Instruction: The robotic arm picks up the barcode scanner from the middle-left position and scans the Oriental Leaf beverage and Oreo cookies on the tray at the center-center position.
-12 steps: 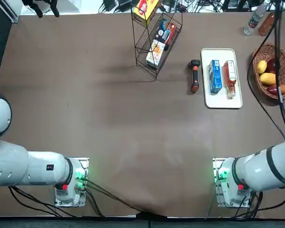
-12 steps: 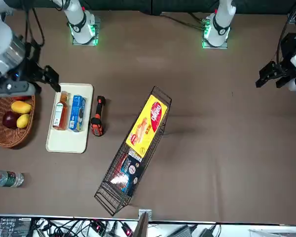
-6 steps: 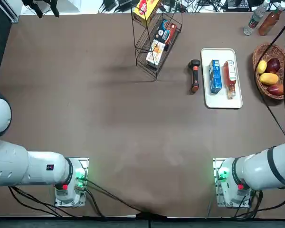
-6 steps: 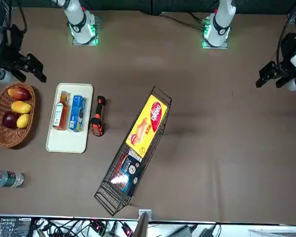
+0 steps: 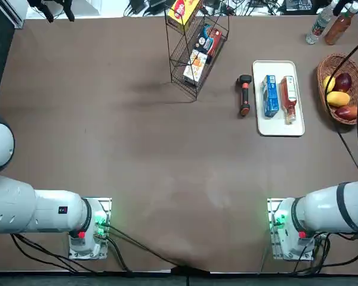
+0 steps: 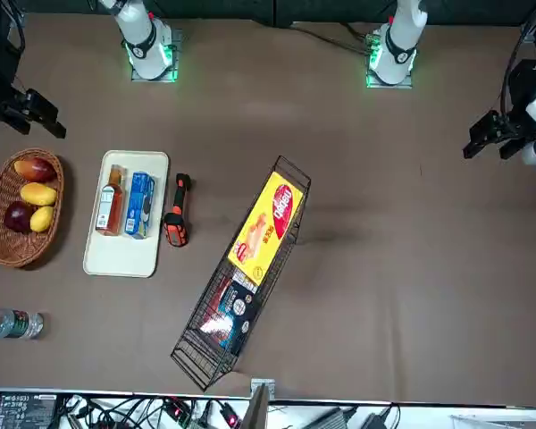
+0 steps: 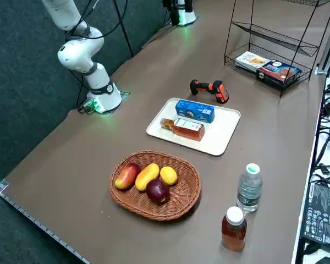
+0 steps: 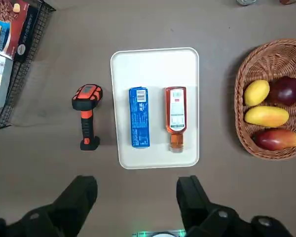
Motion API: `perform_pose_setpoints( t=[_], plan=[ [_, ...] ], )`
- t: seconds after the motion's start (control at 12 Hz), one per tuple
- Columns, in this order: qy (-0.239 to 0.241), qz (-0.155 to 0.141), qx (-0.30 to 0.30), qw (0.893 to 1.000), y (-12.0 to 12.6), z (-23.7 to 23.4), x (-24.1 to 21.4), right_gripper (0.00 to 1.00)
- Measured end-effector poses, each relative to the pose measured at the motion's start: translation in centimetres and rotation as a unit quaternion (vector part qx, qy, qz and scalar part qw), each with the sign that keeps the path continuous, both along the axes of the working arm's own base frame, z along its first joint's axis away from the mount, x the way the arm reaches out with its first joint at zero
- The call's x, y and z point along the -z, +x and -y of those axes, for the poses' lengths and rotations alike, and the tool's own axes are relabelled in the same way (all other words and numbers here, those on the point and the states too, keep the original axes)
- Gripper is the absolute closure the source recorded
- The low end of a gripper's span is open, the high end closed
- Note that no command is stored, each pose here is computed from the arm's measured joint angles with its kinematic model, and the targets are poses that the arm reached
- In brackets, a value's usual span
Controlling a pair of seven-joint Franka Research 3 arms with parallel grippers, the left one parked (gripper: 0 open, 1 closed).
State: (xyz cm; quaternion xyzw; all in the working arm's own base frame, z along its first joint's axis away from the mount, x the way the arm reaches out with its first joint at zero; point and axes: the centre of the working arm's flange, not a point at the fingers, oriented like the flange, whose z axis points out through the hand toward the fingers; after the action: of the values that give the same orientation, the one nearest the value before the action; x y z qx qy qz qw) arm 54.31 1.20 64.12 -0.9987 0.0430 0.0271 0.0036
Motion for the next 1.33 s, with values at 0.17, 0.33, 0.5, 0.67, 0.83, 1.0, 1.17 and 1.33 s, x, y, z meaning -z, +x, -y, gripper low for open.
perform_pose_setpoints(
  t=[0.17,0.33,0.5,0.67,0.83,1.0,1.17,1.33],
  plan=[
    [0.001,0.005,-0.007,1.000,-0.5,0.2,0.2,0.00],
    [0.001,0.005,-0.019,1.000,-0.8,0.3,0.3,0.00],
    [0.000,0.006,-0.026,1.000,-0.9,0.3,0.4,0.00],
    [-0.001,0.007,-0.026,1.000,-0.9,0.4,0.5,0.00],
    [-0.001,0.008,-0.028,1.000,-1.0,1.0,0.4,0.00],
    [-0.002,0.018,-0.029,0.999,-0.6,1.2,0.7,0.00],
    [-0.003,0.025,-0.032,0.999,-0.3,0.8,1.3,0.00],
    [-0.003,0.027,-0.035,0.999,-0.2,0.5,1.7,0.00]
  ],
)
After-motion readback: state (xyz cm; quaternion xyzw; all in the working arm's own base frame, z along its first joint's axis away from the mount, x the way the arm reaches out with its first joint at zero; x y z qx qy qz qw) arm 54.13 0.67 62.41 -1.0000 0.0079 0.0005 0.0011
